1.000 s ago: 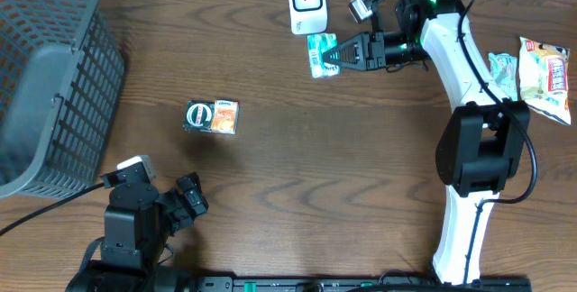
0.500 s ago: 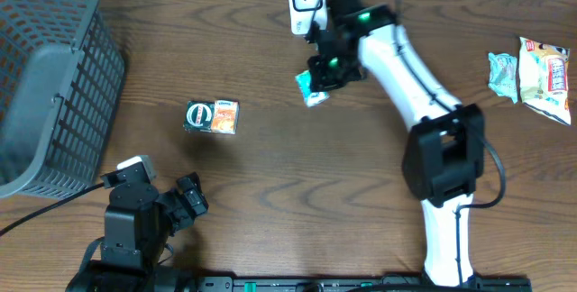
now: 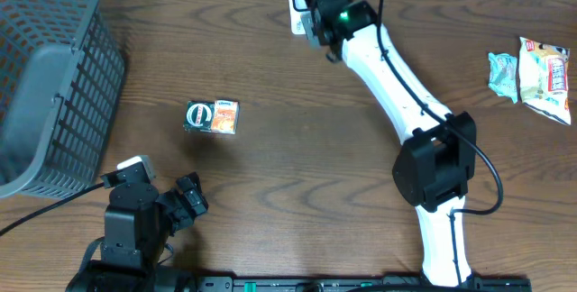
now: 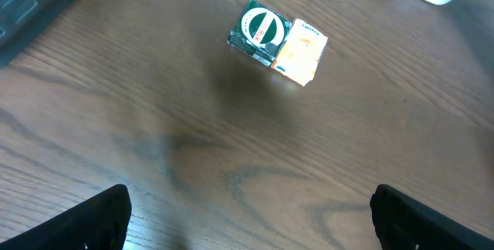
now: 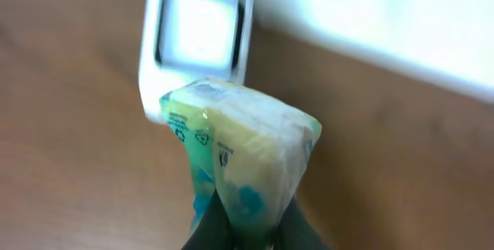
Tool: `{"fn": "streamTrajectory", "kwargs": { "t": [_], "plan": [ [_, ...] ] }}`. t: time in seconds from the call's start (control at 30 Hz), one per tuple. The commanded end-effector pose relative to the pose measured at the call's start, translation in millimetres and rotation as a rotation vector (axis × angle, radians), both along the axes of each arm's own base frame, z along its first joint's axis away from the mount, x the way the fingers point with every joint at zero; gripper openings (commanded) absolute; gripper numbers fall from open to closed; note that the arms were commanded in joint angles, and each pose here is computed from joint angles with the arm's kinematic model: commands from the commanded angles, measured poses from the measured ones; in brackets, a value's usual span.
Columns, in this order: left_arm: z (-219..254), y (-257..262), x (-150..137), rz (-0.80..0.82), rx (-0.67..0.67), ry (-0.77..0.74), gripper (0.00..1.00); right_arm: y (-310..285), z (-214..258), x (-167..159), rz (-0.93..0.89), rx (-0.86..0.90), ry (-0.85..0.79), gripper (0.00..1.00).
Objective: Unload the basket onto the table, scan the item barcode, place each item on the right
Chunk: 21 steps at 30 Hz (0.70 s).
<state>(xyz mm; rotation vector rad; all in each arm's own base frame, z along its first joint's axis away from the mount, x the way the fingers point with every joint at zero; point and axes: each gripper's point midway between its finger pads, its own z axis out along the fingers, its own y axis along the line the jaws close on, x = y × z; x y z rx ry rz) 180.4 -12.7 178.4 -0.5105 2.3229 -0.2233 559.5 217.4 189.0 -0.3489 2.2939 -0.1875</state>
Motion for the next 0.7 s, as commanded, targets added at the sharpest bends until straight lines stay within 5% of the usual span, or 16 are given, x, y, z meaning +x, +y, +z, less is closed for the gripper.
{"fn": "streamTrajectory", "kwargs": {
  "t": [0.0,0.3,0.67],
  "plan": [
    [1.3,0.9,-0.4,0.002,0.003,-0.005,0.98,1.4,38.8,22.0,0.055,-0.045,-0.146,0.01],
    [1.3,0.9,-0.4,0.003,0.003,-0.005,0.98,26.9,44.5,71.9,0.199,-0.187,-0.383,0.01],
    [1.3,0.9,-0.4,0.003,0.003,-0.005,0.98,40.4,-28.6,87.1,0.436,-0.491,-0.323,0.01]
  ]
}}
